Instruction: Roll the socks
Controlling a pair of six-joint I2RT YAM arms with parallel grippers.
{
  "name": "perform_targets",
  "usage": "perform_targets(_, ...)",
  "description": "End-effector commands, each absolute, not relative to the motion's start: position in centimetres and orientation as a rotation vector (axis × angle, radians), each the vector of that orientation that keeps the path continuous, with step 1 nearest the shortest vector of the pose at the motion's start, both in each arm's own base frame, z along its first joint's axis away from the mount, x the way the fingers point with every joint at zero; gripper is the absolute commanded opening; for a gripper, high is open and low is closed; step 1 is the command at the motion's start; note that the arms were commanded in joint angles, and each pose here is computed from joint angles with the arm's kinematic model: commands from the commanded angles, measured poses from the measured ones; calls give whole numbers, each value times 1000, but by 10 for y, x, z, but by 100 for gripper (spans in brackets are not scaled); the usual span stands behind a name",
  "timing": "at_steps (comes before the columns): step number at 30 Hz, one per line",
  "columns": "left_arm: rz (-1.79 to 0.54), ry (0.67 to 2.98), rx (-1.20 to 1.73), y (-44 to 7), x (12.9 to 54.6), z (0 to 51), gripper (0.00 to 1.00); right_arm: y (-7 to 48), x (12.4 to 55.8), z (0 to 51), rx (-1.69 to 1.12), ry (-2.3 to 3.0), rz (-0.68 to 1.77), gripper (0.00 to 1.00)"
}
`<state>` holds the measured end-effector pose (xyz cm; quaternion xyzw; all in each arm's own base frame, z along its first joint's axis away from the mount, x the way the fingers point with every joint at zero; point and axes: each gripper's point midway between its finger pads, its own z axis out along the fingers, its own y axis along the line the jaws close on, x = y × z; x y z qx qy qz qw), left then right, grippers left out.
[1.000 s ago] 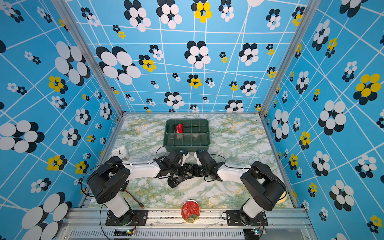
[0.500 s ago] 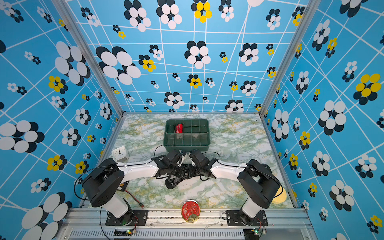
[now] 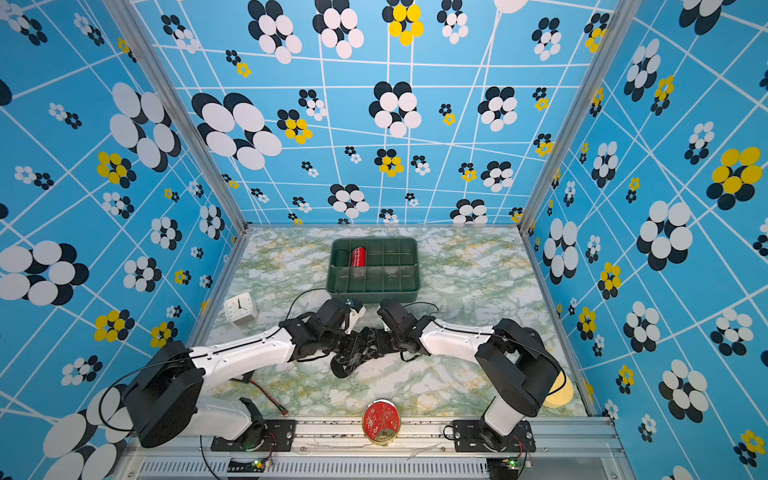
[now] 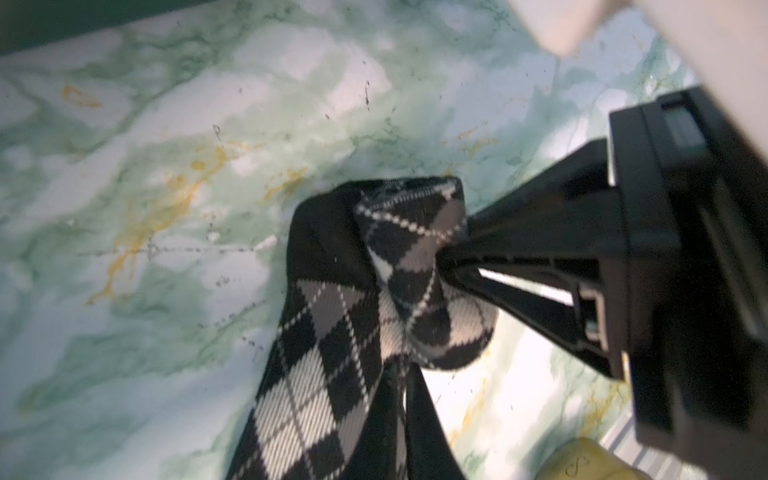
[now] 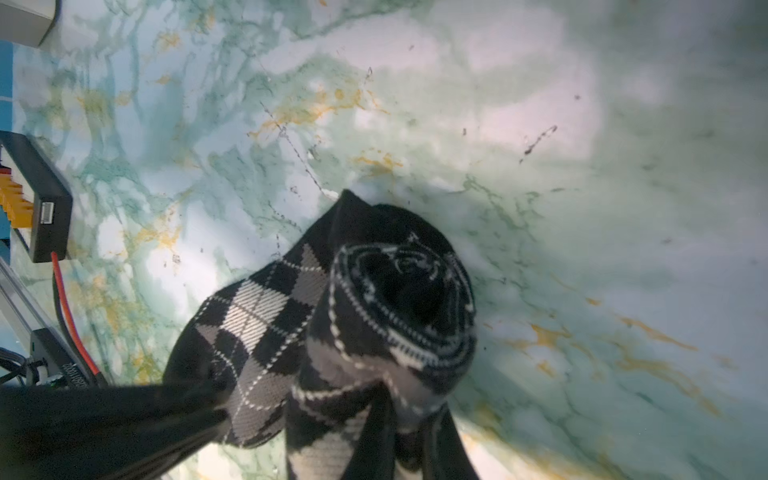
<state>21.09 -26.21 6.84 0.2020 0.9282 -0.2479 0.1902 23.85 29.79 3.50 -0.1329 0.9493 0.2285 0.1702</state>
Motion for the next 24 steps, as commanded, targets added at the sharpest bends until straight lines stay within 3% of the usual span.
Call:
perform_targets(1,-672,2710,504,-243,184,52,9,275,225,11,-416,2802,479,13)
perform_targets(24,-290,2856,362,-186,193,-10,7,267,222,20,-467,2804,405,13)
